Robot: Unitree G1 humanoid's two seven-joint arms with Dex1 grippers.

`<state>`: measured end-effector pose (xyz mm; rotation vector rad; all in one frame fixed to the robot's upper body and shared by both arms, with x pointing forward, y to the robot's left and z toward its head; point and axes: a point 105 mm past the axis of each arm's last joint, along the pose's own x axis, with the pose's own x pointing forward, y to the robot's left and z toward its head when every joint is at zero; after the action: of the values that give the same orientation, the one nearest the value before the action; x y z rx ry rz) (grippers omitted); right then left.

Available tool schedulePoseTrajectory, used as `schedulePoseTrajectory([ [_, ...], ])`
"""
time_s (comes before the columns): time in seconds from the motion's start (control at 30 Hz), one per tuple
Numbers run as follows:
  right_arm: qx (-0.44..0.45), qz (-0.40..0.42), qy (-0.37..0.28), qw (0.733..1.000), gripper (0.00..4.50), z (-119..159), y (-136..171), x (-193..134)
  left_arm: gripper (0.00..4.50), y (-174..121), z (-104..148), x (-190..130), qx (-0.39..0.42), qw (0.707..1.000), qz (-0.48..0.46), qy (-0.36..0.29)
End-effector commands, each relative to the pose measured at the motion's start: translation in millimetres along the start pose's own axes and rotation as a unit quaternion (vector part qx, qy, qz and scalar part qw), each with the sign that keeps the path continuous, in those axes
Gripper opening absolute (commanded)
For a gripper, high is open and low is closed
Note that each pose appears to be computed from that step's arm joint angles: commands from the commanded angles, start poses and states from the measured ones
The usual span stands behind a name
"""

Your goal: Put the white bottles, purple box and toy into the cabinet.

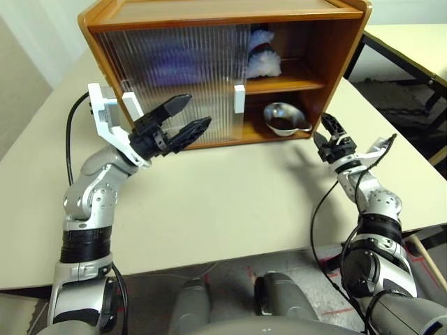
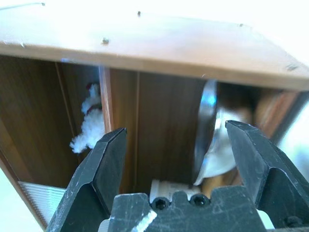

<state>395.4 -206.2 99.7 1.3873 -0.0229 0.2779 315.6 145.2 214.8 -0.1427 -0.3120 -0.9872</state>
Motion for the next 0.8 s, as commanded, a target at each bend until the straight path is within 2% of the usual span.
schedulePoseTrajectory([
  [0.03, 0.020, -0.020, 0.011, 1.000, 4.47, -7, -9, 6, 4.50, 0, 5, -9, 0.017, 1.000, 0.016, 0.005],
  [0.57, 0.031, -0.033, 0.017, 0.999, 4.47, -21, -10, 46, 4.50, -8, 18, -35, 0.041, 0.996, 0.072, 0.017],
  [0.8, 0.025, -0.041, 0.016, 0.999, 4.47, -22, -11, 49, 4.50, -10, 20, -38, 0.041, 0.996, 0.079, 0.018],
])
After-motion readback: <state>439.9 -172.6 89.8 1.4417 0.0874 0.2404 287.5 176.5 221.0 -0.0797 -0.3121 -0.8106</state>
